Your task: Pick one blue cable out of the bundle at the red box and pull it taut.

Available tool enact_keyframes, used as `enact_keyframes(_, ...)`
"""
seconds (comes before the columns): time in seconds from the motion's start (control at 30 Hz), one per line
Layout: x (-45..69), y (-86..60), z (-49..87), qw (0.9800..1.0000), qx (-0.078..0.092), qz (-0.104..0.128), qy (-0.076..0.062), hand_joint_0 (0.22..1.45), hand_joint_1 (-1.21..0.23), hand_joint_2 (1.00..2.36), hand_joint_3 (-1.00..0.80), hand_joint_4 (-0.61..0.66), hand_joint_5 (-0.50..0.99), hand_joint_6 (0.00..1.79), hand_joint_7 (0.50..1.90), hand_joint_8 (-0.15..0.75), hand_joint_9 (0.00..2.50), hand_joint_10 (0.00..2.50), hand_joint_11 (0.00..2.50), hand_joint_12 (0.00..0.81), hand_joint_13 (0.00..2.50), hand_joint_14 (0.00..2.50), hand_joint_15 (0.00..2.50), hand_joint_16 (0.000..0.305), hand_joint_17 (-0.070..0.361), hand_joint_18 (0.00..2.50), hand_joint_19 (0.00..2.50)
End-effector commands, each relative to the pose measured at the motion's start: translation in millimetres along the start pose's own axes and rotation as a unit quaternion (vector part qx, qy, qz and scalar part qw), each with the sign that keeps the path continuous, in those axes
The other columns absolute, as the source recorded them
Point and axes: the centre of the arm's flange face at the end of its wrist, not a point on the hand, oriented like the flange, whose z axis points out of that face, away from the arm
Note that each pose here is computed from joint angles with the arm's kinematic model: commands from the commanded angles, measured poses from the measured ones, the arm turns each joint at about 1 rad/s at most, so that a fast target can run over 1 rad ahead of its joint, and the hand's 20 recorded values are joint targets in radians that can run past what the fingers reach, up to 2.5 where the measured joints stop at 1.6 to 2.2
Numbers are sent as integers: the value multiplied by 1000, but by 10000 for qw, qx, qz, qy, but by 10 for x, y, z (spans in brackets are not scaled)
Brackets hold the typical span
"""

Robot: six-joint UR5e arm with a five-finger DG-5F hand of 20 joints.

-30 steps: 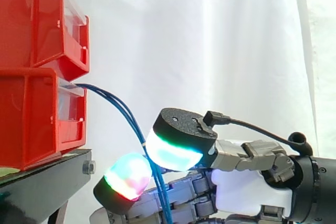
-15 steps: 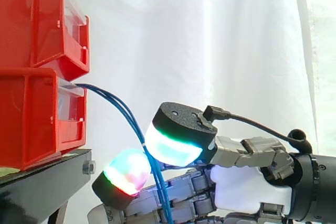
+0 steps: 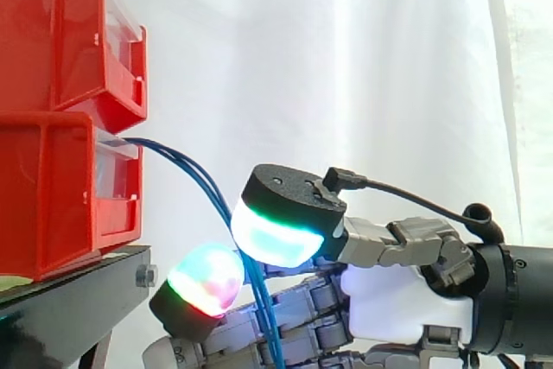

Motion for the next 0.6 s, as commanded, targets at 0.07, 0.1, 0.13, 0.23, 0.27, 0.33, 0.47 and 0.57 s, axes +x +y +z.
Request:
enact_keyframes(0.07,-12,-3,0,10000,11,6,-3,602,-709,1010,-359,211,-147,738,1022,324,445,4,201,347,195,3,94,52,118,195,191)
enact_keyframes(0.1,-12,9,1,10000,3,8,-3,604,-708,1010,-354,205,-149,745,1019,324,443,5,203,347,195,3,90,52,118,195,181)
enact_keyframes(0.13,-10,9,1,10000,3,0,4,605,-707,1010,-353,203,-150,746,1024,323,442,5,207,347,195,3,94,52,118,195,191)
enact_keyframes(0.23,-9,16,6,10000,-4,9,4,605,-707,1012,-323,185,-158,763,1066,321,431,4,197,347,195,3,96,52,118,201,189)
enact_keyframes(0.27,-21,16,6,10000,-4,9,-3,604,-709,1013,-308,207,-170,800,1039,321,431,5,227,348,193,3,88,52,118,202,187)
enact_keyframes(0.33,-21,23,10,10000,-12,10,-3,604,-704,1014,-282,231,-185,849,988,323,430,6,256,348,193,3,95,52,118,203,179)
enact_keyframes(0.47,-19,40,21,10000,-19,12,-3,605,-702,1014,-264,243,-193,875,979,325,402,5,256,350,190,4,96,53,118,204,178)
enact_keyframes(0.57,-26,78,47,10000,-57,19,-11,608,-702,1014,-261,248,-195,886,962,324,402,6,264,350,190,3,100,53,118,204,178)
